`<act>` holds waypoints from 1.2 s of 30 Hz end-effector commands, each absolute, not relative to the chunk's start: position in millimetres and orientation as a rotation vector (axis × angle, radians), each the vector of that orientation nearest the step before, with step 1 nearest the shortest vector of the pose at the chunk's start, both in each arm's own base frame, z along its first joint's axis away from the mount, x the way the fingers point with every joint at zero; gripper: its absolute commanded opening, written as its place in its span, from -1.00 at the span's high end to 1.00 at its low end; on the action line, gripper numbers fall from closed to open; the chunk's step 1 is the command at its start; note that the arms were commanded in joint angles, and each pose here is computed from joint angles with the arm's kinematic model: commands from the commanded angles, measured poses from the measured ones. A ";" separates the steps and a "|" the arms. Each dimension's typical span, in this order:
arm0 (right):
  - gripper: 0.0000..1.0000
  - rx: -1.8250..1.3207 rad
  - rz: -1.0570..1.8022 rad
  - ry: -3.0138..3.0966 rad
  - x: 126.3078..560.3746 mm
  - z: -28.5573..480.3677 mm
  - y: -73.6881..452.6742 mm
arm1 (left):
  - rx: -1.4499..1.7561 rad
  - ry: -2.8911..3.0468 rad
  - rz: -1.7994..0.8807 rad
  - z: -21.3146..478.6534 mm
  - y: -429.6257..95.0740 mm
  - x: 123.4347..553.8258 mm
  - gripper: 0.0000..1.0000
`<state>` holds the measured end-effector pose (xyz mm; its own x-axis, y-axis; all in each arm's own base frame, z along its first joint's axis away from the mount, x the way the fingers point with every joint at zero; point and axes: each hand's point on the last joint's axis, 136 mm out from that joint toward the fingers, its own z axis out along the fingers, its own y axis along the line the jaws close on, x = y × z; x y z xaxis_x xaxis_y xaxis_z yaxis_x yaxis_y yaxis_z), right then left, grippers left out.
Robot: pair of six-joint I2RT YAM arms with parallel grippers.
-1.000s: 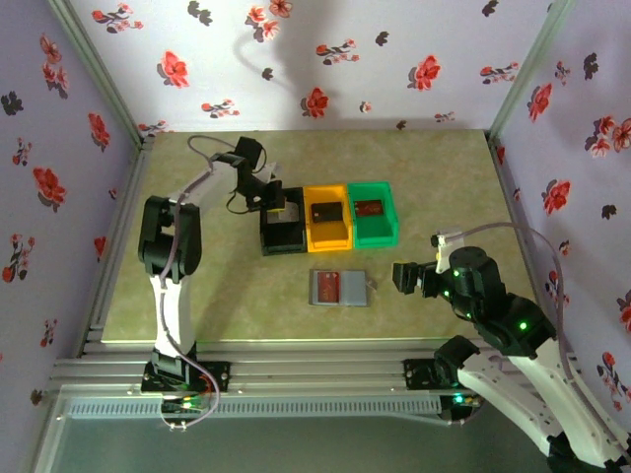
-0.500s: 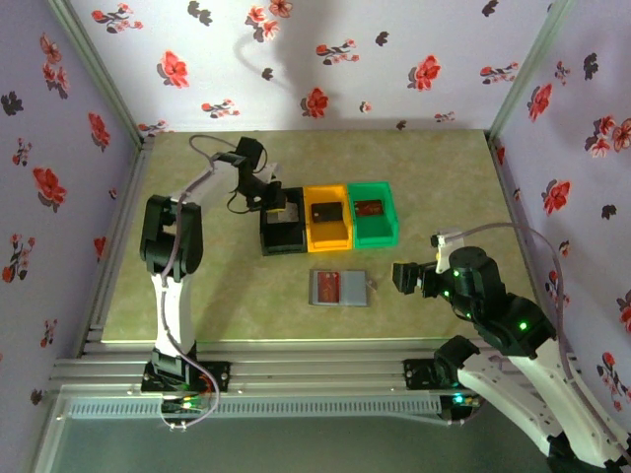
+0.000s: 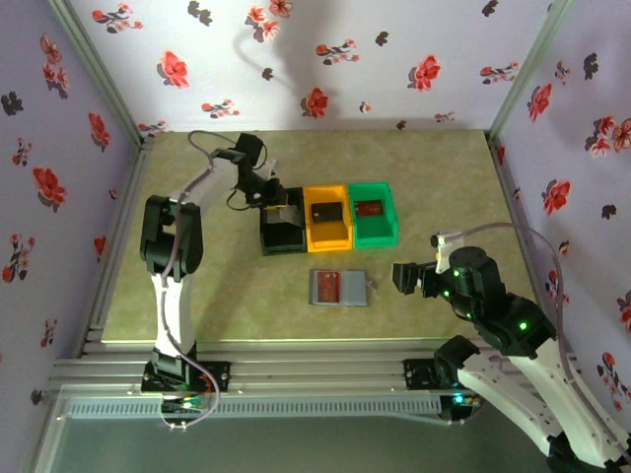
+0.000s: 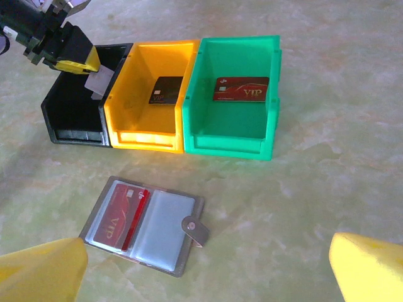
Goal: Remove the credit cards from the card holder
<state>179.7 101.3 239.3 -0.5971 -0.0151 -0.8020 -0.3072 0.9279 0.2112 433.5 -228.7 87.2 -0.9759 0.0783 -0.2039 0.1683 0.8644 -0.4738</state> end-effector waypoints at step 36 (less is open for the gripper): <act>-0.99 -0.250 0.427 2.158 182.4 241.1 105.5 | 0.107 2.594 -0.746 223.6 -222.4 401.9 0.17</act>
